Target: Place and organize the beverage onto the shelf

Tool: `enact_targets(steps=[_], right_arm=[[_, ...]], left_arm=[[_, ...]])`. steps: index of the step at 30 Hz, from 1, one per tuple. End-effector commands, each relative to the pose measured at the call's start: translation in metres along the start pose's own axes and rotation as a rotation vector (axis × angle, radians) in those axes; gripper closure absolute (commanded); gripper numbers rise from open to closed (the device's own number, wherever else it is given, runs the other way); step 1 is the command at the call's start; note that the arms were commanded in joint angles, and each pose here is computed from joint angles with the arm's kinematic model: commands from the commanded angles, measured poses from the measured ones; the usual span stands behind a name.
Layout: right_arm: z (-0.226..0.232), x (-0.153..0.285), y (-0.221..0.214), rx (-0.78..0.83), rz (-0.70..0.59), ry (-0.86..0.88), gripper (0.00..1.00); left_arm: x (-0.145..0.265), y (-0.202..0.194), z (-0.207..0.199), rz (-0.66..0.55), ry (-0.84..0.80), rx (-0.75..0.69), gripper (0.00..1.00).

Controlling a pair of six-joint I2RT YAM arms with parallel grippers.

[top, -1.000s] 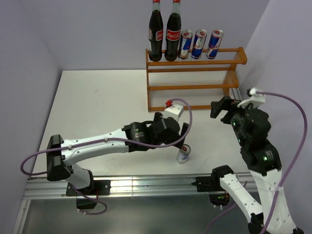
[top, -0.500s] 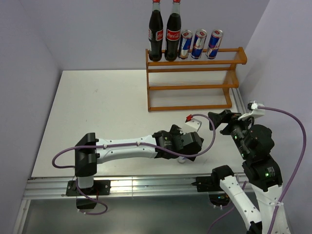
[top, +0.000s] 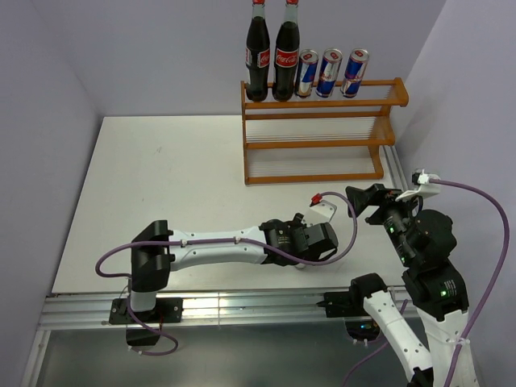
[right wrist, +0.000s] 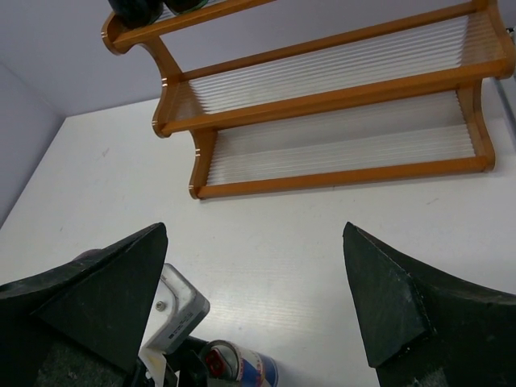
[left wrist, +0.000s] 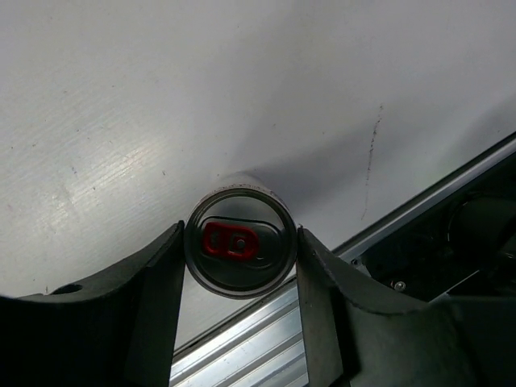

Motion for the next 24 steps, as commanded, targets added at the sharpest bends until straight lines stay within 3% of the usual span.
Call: enact_targets(steps=[1,3,7,19,24], right_arm=[[0.012,0.005,0.007,0.012,-0.010,0.068,0.04],[0.014,0.004,0.004,0.010,-0.003,0.085,0.04],[0.017,0.000,0.000,-0.008,-0.012,0.124,0.04],[0.017,-0.019,-0.009,-0.077,-0.042,0.147,0.04],[0.029,-0.043,-0.037,-0.116,0.080,0.247,0.04]], left_arm=[[0.000,0.007,-0.006,-0.023,-0.004,0.007,0.68],[0.003,0.011,-0.002,-0.039,0.000,0.015,0.75],[0.008,0.013,0.015,-0.054,0.037,0.041,1.00],[0.054,0.025,0.110,-0.147,0.135,0.223,1.00],[0.075,0.025,0.163,-0.159,0.169,0.317,1.00]])
Point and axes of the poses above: each gripper's point midway between its finger pads, its own x axis back along the fingers, its own z axis along the line the jaws close on, y = z × x, the point moved 3 cm from there along x, back along the fingers, and after that the axes turned 13 degrees about -x, right-handed, at the moved point
